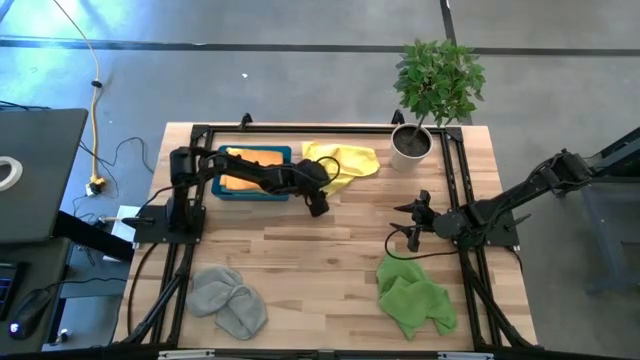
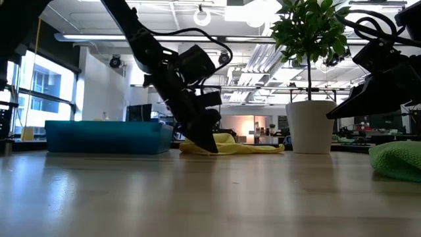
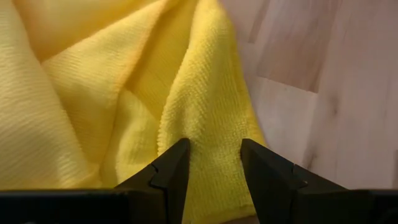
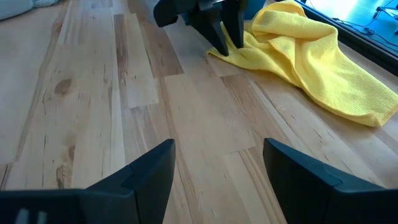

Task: Fold microfiber towels
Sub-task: Fold the yellow microfiber cloth

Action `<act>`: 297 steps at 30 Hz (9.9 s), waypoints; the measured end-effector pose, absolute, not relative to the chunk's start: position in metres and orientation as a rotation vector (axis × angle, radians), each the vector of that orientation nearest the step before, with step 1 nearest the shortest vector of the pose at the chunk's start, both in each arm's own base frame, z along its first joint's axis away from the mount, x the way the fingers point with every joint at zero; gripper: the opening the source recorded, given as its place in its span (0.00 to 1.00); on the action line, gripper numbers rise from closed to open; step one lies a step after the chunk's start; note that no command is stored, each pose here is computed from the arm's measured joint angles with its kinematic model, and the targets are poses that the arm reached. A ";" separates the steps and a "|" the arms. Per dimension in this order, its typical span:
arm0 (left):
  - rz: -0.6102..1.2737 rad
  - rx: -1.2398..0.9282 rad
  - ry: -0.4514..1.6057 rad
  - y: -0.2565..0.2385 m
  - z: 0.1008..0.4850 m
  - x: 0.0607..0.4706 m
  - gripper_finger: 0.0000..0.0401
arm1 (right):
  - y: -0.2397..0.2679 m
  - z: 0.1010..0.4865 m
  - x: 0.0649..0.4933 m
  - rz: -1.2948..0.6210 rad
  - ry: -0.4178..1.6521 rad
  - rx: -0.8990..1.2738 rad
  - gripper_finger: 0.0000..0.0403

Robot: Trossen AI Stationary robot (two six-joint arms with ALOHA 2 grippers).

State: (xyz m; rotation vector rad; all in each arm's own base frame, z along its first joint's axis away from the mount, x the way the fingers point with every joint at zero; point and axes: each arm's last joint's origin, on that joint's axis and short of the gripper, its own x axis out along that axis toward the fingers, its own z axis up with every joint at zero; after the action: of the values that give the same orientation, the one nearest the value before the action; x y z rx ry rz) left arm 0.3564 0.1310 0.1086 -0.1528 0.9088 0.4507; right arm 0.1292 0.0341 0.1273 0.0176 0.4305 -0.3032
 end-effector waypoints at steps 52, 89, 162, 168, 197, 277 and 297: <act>-0.116 -0.068 0.960 -0.069 0.159 0.350 0.34 | 0.037 0.127 0.130 -0.212 0.455 0.042 0.59; -0.059 -0.092 1.083 -0.064 0.122 0.348 0.34 | 0.035 0.176 0.142 -0.431 0.012 0.101 0.59; -0.029 -0.129 1.113 -0.067 0.119 0.345 0.34 | 0.109 0.098 0.308 -0.137 0.622 -0.109 0.10; -0.029 -0.131 1.113 -0.067 0.119 0.345 0.34 | 0.108 0.099 0.308 -0.167 0.613 -0.094 0.02; -0.026 -0.144 1.111 -0.072 0.120 0.345 0.34 | 0.001 0.157 0.280 -0.905 0.636 -0.012 0.00; 0.059 0.111 1.222 0.001 0.164 0.367 0.34 | 0.128 0.184 0.262 -0.311 1.018 0.301 0.21; 0.084 -0.028 1.322 -0.056 0.130 0.334 0.34 | 0.091 0.137 0.323 -0.406 0.682 0.047 0.42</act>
State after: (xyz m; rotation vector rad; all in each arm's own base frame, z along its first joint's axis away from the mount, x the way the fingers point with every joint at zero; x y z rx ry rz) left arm 0.3342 -0.0563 0.1305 -0.0282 1.3225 0.0843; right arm 0.3235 0.0913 0.1374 0.0472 0.6824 -0.4064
